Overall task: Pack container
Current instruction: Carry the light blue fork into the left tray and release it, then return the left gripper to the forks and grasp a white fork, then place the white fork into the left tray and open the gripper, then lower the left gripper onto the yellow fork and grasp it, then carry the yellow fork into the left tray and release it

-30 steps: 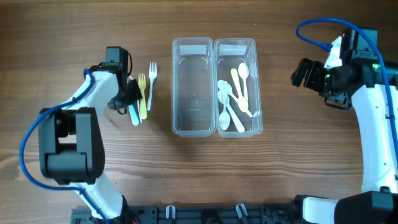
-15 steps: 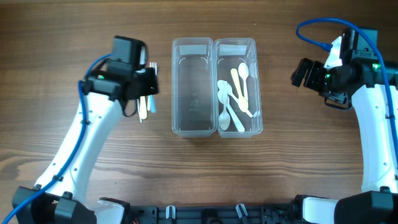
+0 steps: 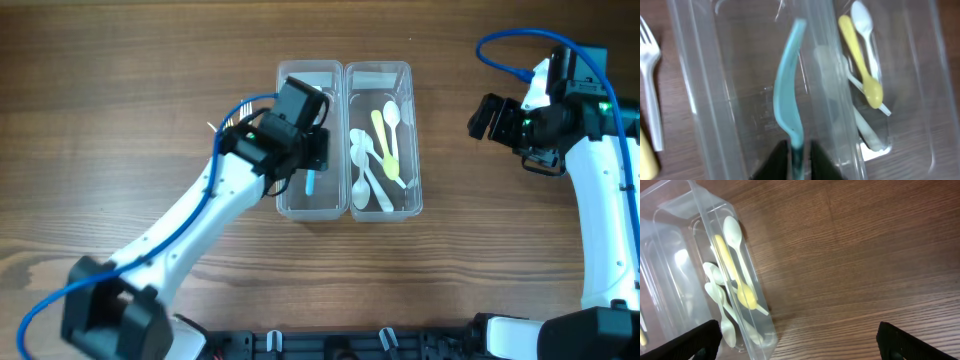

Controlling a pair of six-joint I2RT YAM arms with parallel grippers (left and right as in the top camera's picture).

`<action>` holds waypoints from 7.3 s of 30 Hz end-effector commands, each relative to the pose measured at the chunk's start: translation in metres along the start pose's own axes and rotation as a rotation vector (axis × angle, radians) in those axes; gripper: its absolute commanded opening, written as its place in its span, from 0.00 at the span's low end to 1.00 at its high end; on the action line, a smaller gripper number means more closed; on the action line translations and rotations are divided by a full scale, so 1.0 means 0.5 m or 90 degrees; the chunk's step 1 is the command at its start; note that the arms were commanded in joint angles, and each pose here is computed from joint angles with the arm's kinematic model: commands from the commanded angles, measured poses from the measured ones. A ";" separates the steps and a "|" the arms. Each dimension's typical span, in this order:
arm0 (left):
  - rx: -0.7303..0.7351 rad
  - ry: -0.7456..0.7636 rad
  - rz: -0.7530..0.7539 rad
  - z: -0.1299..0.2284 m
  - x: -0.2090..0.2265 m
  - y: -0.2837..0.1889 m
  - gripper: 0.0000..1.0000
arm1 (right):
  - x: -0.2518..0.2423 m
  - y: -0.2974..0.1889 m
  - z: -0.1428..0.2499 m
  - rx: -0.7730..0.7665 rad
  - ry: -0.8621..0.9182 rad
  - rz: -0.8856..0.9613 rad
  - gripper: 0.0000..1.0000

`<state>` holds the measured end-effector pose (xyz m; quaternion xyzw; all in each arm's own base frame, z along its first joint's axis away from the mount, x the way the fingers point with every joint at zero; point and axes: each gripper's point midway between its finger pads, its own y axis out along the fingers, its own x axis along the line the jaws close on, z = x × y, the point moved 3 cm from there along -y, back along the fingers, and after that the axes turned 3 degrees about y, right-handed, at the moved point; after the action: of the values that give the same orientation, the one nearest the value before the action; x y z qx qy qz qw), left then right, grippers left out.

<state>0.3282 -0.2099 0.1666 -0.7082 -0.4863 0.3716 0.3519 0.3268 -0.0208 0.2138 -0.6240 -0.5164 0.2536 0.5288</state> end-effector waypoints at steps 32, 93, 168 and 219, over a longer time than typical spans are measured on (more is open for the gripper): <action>0.103 -0.213 -0.227 0.015 0.331 0.118 0.44 | -0.001 0.004 0.003 0.011 -0.001 -0.003 1.00; 0.085 -0.084 -0.114 -0.058 0.274 0.069 0.04 | -0.008 0.003 0.027 0.047 0.004 0.007 1.00; 0.270 -0.202 -0.220 0.099 0.401 0.243 0.34 | -0.008 0.003 0.026 0.045 0.004 0.007 1.00; 0.034 -0.098 -0.109 -0.114 0.179 -0.071 0.76 | -0.006 0.004 0.021 0.038 0.003 0.005 1.00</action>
<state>0.3696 -0.1719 0.1652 -0.6410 -0.4821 0.4379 0.4061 0.3148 -0.0193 0.2094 -0.6144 -0.5013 0.2702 0.5461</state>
